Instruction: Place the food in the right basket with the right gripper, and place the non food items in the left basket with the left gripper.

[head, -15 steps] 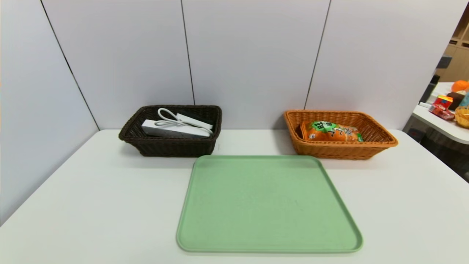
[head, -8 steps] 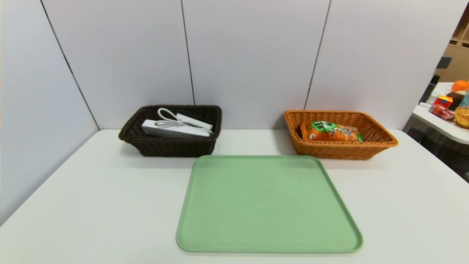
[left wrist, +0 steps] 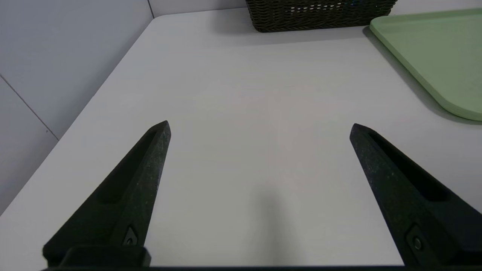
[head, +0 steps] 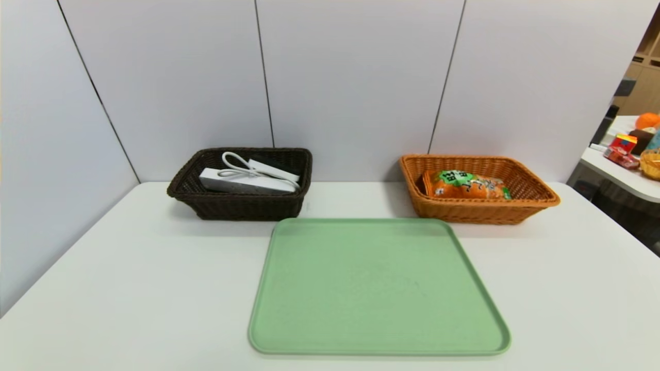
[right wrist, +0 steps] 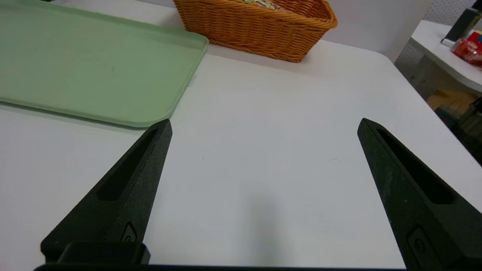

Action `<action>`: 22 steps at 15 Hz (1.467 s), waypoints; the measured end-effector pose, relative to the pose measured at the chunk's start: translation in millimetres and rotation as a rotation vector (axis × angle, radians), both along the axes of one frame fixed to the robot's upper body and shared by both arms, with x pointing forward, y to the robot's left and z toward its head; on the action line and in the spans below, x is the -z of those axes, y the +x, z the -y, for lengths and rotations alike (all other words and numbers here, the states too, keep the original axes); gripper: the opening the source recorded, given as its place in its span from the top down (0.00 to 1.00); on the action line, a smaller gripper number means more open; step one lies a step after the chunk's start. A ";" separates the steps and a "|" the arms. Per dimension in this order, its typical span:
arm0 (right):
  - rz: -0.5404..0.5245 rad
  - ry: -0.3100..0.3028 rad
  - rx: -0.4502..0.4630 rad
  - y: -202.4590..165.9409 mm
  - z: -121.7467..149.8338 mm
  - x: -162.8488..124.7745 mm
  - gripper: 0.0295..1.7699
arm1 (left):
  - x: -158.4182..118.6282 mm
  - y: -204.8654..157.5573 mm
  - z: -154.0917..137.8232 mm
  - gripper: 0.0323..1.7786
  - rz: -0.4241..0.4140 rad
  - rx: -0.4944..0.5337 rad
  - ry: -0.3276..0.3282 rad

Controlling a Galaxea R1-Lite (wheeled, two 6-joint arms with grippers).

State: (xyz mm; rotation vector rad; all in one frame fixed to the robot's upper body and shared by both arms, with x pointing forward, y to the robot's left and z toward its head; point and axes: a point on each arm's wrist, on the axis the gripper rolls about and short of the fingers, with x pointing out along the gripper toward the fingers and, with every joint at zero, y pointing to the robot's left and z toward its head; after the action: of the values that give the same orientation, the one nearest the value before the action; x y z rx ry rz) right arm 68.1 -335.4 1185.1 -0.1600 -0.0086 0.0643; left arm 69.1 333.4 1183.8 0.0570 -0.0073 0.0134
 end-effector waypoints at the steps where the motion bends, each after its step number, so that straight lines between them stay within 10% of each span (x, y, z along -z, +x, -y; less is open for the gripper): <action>1: -0.010 0.031 0.004 0.1 0.1 1.0 0.04 | 0.0 0.0 0.0 0.05 0.000 -0.001 -0.002; 8: -0.019 0.155 0.057 0.0 1.3 1.0 0.04 | -0.4 0.0 -0.5 0.05 0.007 -0.023 -0.094; 22: -0.020 0.170 0.061 0.1 1.3 1.1 0.04 | -0.7 0.0 -0.7 0.05 0.011 -0.029 -0.126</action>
State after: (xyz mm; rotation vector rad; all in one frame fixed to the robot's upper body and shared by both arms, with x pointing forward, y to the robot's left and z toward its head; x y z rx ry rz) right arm 68.2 -336.7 1184.0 0.0104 0.0109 0.0044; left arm 69.1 334.0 1184.5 -0.0685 -0.0164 0.0427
